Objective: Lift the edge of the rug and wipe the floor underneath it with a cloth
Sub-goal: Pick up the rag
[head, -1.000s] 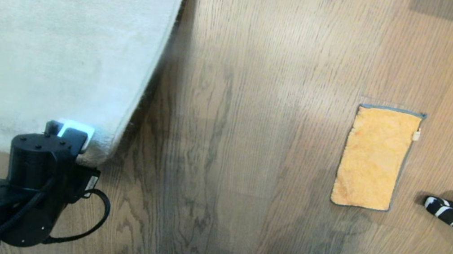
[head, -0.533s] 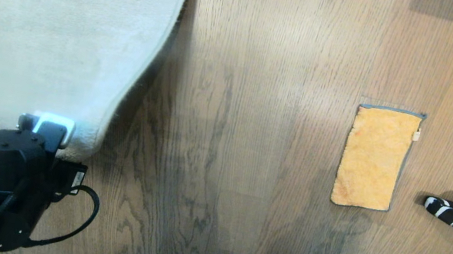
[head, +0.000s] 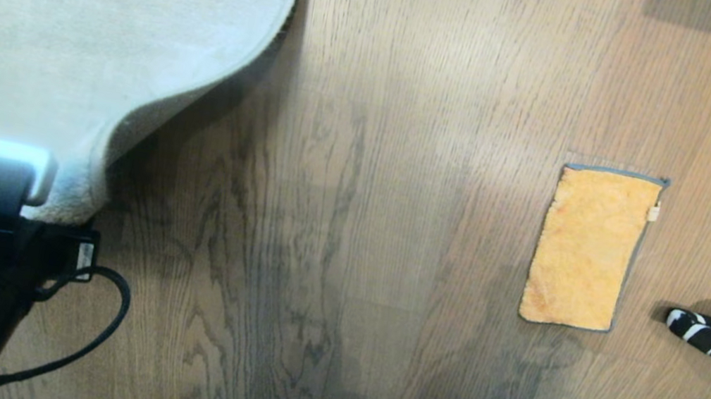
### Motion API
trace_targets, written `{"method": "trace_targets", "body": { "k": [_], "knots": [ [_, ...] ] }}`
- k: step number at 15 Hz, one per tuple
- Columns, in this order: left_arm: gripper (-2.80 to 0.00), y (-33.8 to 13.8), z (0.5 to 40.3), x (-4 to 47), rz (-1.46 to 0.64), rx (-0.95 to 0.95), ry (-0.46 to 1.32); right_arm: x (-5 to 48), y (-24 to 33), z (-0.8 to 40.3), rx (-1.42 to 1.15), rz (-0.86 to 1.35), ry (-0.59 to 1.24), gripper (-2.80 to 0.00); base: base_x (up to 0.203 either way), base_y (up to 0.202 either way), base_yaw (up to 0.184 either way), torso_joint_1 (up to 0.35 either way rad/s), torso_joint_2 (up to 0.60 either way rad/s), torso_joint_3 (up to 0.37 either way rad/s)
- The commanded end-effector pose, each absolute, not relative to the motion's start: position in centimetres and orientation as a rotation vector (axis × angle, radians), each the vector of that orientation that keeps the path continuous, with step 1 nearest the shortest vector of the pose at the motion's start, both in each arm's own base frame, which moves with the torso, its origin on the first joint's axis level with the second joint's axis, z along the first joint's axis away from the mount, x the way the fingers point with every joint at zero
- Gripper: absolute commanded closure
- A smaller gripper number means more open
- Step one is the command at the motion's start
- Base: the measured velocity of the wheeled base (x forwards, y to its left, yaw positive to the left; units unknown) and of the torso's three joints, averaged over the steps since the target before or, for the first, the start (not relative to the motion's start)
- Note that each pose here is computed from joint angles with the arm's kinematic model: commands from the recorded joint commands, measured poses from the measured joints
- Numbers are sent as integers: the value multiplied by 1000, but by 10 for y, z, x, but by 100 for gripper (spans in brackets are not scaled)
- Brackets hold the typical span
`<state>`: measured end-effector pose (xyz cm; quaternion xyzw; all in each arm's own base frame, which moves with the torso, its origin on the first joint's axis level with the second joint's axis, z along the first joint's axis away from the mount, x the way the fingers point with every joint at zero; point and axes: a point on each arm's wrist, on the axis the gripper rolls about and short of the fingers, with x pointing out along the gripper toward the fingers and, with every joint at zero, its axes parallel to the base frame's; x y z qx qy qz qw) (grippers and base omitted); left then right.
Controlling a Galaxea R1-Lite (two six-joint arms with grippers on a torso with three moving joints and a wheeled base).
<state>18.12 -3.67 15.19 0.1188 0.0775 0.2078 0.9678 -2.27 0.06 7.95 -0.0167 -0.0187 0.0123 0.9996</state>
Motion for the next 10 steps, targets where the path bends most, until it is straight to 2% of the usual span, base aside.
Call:
{"method": "trace_targets", "body": {
  "k": [1,6,10],
  "knots": [
    [0,-31,167,168,443,198,79,-23,1,80,-34,25,-39,0,0,0,0,0,0,0],
    [0,-13,185,144,525,150,-10,-23,1,80,-34,24,-39,0,0,0,0,0,0,0],
    [0,-5,188,113,536,165,19,-23,1,80,-34,25,-39,0,0,0,0,0,0,0]
  ]
}}
